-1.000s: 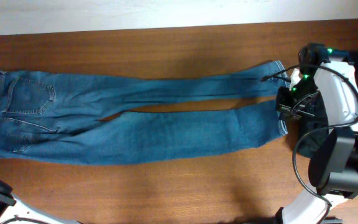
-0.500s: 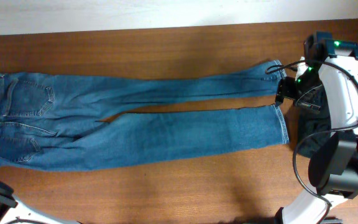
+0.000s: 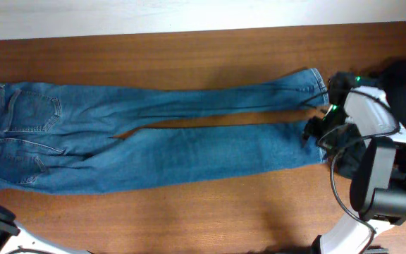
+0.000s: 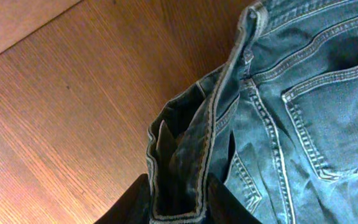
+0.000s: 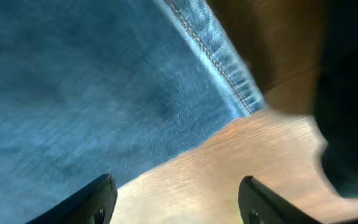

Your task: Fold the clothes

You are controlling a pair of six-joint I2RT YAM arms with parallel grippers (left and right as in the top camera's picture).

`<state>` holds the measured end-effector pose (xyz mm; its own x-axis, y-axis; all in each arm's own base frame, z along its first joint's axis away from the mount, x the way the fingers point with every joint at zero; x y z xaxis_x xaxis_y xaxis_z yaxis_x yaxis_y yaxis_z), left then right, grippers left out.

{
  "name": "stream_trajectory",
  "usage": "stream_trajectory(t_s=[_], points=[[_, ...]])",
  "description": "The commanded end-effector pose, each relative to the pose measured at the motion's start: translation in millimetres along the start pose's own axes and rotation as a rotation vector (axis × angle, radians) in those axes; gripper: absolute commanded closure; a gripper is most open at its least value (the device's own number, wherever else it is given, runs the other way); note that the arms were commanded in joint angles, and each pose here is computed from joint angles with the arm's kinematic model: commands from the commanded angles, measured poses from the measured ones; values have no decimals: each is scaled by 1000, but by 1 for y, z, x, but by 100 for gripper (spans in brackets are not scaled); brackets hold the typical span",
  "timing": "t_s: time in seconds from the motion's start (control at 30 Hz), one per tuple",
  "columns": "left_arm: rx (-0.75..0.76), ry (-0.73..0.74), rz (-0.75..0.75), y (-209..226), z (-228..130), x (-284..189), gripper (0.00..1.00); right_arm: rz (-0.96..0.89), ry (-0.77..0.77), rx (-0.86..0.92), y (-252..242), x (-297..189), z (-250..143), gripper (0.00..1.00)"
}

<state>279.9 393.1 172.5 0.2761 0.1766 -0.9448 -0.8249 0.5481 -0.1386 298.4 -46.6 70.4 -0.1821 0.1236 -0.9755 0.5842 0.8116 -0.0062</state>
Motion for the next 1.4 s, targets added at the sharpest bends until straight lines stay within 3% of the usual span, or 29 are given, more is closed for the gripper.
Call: stream_trajectory(t_s=[0.0,0.4,0.67,0.8,0.87,0.9,1.0,1.13,1.17,1.3,1.33,1.37], points=[[1,-55,0,-1,6,-23,72,25,34,144,0,17,-6,33],[2,-56,0,-2,6,-23,71,47,33,323,-20,38,-2,32],[3,-64,-1,-2,8,-23,72,134,-18,319,-10,37,14,33],[3,-65,-1,-2,8,-23,71,153,-47,315,-7,36,21,44],[3,-64,-1,-2,8,-23,72,155,-53,314,-7,36,22,64],[3,-64,-1,-2,8,-23,72,152,-54,314,-7,36,23,67],[3,-64,-1,-2,8,-23,71,147,-52,315,-8,36,22,69],[2,-64,-1,-1,8,-23,72,85,-22,324,-17,37,12,67],[3,-64,0,-1,8,-23,71,20,-24,358,-28,36,7,60],[3,-64,0,-1,8,-23,72,-56,-38,374,-41,25,-2,51],[3,-64,0,-1,8,-23,72,-70,-42,374,-43,25,-2,40],[3,-64,0,-1,8,-23,71,-66,-47,374,-43,25,-1,36]])
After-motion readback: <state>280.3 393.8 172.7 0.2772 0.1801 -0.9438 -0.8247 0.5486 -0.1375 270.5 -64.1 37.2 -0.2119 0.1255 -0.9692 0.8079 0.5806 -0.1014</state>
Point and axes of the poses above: each gripper's point midway between its finger pads, its own x axis out along the fingers, its own y axis along the line the jaws close on, z = x × y, the point moved 3 cm from there along -x, back along the fingers
